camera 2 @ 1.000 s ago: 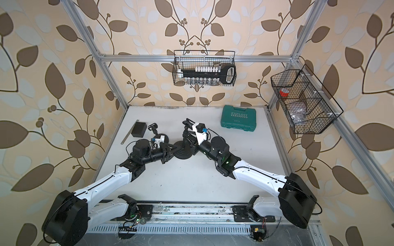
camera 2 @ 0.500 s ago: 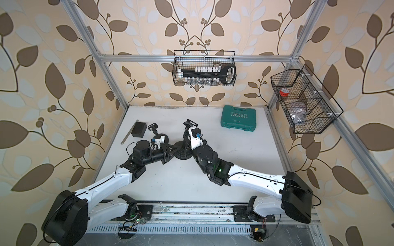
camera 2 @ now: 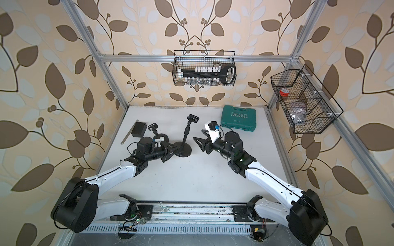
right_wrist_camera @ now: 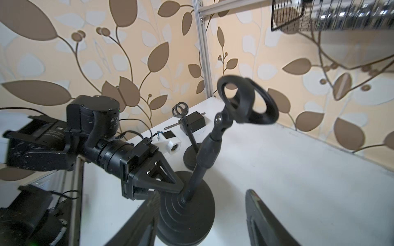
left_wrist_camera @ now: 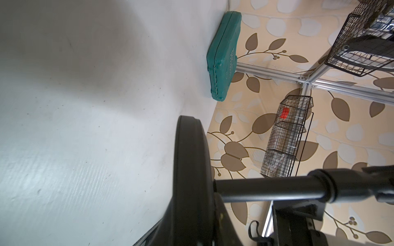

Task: Assemble a microphone stand
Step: Screw the microphone stand pole into the microphone stand base.

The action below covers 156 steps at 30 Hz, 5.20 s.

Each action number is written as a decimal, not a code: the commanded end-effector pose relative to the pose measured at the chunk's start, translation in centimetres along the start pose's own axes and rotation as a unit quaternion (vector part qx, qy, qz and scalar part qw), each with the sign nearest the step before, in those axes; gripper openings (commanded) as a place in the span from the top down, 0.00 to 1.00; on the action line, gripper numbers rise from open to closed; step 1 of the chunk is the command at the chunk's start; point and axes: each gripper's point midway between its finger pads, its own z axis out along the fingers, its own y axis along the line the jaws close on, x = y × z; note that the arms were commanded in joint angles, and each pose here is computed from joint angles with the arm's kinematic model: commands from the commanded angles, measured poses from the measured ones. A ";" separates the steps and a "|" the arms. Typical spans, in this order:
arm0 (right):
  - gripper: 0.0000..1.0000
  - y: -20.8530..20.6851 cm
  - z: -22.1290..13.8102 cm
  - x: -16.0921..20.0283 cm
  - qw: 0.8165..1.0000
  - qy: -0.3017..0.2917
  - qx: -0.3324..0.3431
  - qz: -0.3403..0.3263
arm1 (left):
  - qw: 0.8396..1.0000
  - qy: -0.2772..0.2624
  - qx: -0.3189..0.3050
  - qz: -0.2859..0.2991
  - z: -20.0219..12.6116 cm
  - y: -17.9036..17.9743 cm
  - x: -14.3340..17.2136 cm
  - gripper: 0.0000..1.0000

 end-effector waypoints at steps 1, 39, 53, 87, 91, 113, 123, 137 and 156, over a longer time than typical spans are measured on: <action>0.43 2.6 0.3 2.6 0.993 0.038 -0.112 0.019 | 0.994 0.043 0.079 0.057 -0.7 -5.9 1.4 1.00; 1.00 2.5 7.2 4.6 0.992 -0.015 -0.112 0.051 | 0.987 0.107 0.103 0.060 -0.2 -7.1 2.8 1.00; 1.00 2.9 6.7 8.5 0.976 0.026 0.214 0.037 | 0.987 0.081 0.117 0.073 -0.5 -8.0 2.1 1.00; 0.60 2.1 5.0 0.9 0.972 -0.033 -0.233 0.012 | 0.980 0.169 0.074 0.075 -0.8 -6.6 4.0 1.00; 0.72 1.9 5.3 0.6 0.972 -0.040 -0.232 0.019 | 0.980 0.171 0.074 0.074 -0.7 -6.6 4.0 1.00; 1.00 -1.4 4.4 5.7 0.962 -0.028 0.262 0.071 | 0.986 0.125 0.086 0.073 -0.7 -7.2 2.8 1.00; 0.42 1.9 4.3 3.2 1.000 -0.008 0.022 0.016 | 0.987 0.130 0.071 0.063 -0.1 -6.7 2.4 1.00; 0.31 -0.2 1.0 -1.1 0.983 -0.045 -0.178 -0.008 | 0.976 0.193 0.056 0.081 -0.7 -6.0 4.4 1.00; 0.31 2.1 2.7 -2.6 0.964 -0.073 -0.254 -0.006 | 0.972 0.210 0.056 0.084 -0.7 -6.2 4.8 1.00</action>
